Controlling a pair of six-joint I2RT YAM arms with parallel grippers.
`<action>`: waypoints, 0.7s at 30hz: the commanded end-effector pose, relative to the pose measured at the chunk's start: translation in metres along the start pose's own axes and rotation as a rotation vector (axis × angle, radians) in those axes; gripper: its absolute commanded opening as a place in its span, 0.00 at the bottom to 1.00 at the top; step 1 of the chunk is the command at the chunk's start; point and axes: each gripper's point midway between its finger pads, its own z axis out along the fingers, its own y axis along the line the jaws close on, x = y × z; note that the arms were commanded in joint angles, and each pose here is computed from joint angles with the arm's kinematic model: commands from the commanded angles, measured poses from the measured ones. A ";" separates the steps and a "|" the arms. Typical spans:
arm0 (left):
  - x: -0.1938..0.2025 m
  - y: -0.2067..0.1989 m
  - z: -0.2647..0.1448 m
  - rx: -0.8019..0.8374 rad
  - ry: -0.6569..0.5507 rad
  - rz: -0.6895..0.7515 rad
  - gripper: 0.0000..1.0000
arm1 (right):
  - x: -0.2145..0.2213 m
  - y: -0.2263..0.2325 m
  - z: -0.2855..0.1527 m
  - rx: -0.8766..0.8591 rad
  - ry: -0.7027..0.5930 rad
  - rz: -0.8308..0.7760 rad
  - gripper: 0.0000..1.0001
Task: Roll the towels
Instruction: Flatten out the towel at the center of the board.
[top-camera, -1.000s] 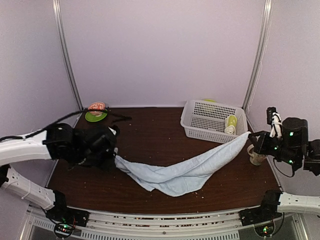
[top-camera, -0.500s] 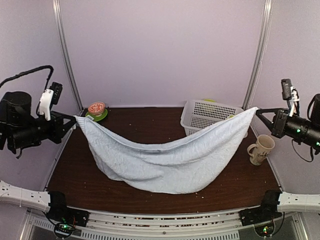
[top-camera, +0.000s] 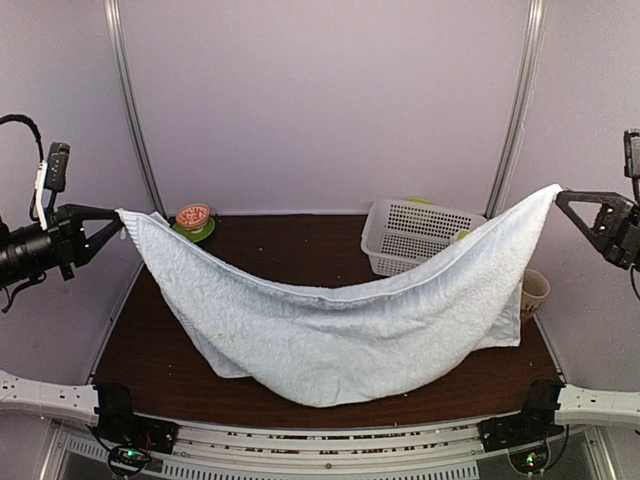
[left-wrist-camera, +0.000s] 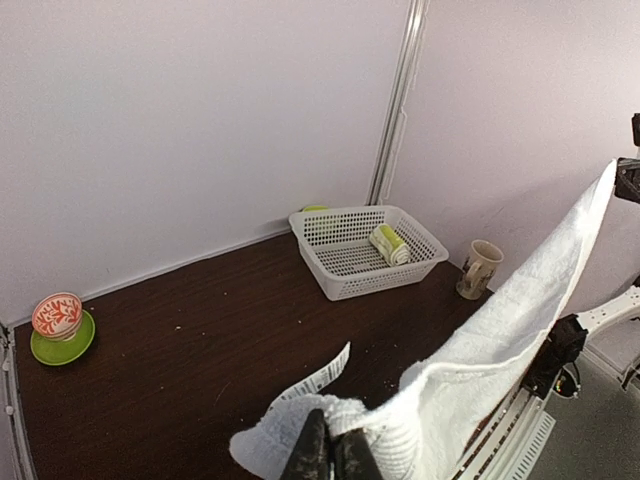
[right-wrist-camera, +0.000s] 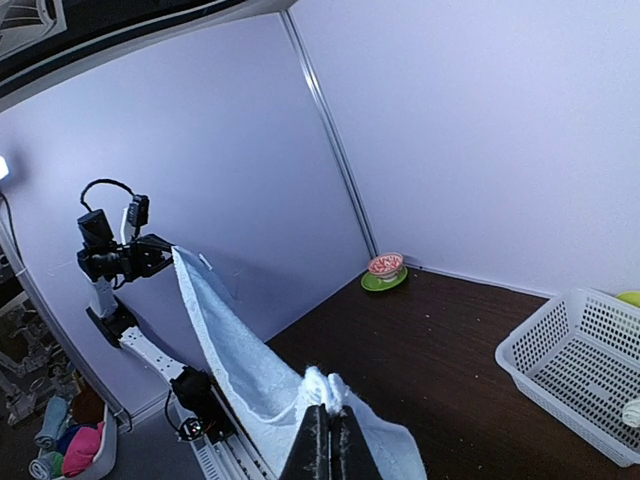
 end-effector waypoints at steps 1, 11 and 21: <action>0.005 -0.009 0.043 -0.034 0.005 0.056 0.00 | 0.048 -0.048 0.044 0.207 0.106 0.005 0.00; 0.069 0.039 0.112 -0.244 0.177 0.013 0.00 | 0.116 -0.148 0.061 0.653 0.155 0.084 0.00; 0.019 0.034 0.042 -0.187 0.082 0.066 0.00 | 0.080 -0.122 0.025 0.547 0.082 -0.011 0.00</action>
